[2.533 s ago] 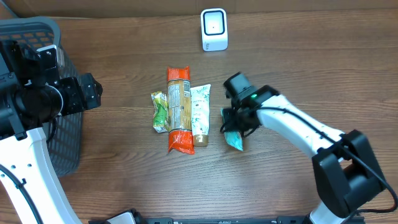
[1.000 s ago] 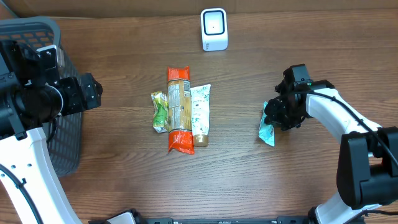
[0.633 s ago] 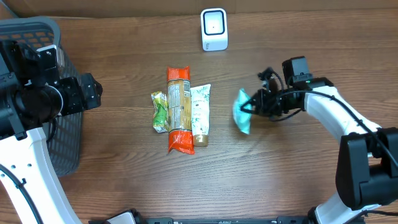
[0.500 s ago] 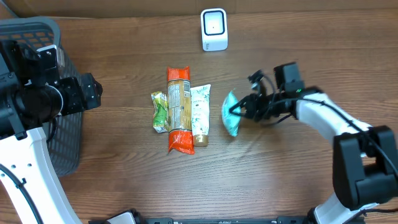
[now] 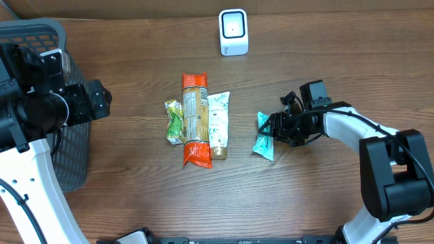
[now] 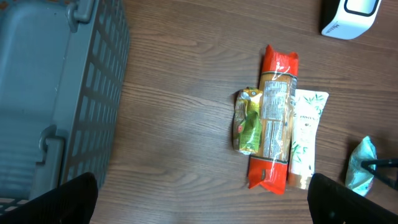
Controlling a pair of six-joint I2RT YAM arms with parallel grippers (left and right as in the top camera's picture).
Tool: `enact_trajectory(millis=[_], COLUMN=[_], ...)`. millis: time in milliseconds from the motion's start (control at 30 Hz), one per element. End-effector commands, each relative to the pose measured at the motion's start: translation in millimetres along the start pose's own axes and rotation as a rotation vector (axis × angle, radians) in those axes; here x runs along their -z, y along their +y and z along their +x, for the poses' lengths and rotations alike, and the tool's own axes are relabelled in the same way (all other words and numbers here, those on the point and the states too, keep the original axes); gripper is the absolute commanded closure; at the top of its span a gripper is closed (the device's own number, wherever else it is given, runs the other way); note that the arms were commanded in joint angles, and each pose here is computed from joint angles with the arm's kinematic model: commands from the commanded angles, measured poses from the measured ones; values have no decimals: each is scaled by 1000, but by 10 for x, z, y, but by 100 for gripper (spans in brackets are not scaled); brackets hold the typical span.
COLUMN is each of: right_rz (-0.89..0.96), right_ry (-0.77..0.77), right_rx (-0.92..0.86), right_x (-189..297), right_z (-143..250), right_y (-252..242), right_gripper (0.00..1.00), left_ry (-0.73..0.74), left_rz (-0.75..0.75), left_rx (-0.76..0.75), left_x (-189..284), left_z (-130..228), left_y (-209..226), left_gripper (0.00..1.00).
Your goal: Scan the item barcode
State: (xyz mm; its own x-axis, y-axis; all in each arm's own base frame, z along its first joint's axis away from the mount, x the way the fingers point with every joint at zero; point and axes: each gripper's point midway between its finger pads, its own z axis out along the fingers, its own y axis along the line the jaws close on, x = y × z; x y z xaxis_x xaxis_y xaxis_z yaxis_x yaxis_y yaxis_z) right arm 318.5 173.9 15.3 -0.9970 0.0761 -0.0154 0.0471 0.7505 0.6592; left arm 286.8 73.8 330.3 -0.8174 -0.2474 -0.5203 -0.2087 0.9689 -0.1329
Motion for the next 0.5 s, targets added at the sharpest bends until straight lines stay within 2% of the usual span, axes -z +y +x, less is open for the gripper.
enact_trajectory(millis=[0, 67, 167, 200, 233, 467], right_rz=[95, 111, 165, 192, 233, 510], right_ry=[-35, -22, -14, -16, -23, -66], right_rx=[-3, 24, 48, 54, 61, 139], right_x=[94, 155, 307, 359, 429, 523], right_z=[-125, -145, -225, -252, -286, -267], right_y=[-99, -58, 39, 68, 97, 443], right_gripper=[37, 33, 19, 6, 0, 0], left_ry=[-2, -2, -3, -2, -2, -3], left_rz=[9, 9, 9, 10, 9, 9], left_rx=[-17, -17, -17, -16, -16, -16], left_x=[6, 6, 6, 6, 6, 6], left_z=[-11, -11, -12, -11, -11, -12], left_y=[-9, -9, -9, -10, -9, -9], left_gripper=[1, 0, 1, 0, 0, 0])
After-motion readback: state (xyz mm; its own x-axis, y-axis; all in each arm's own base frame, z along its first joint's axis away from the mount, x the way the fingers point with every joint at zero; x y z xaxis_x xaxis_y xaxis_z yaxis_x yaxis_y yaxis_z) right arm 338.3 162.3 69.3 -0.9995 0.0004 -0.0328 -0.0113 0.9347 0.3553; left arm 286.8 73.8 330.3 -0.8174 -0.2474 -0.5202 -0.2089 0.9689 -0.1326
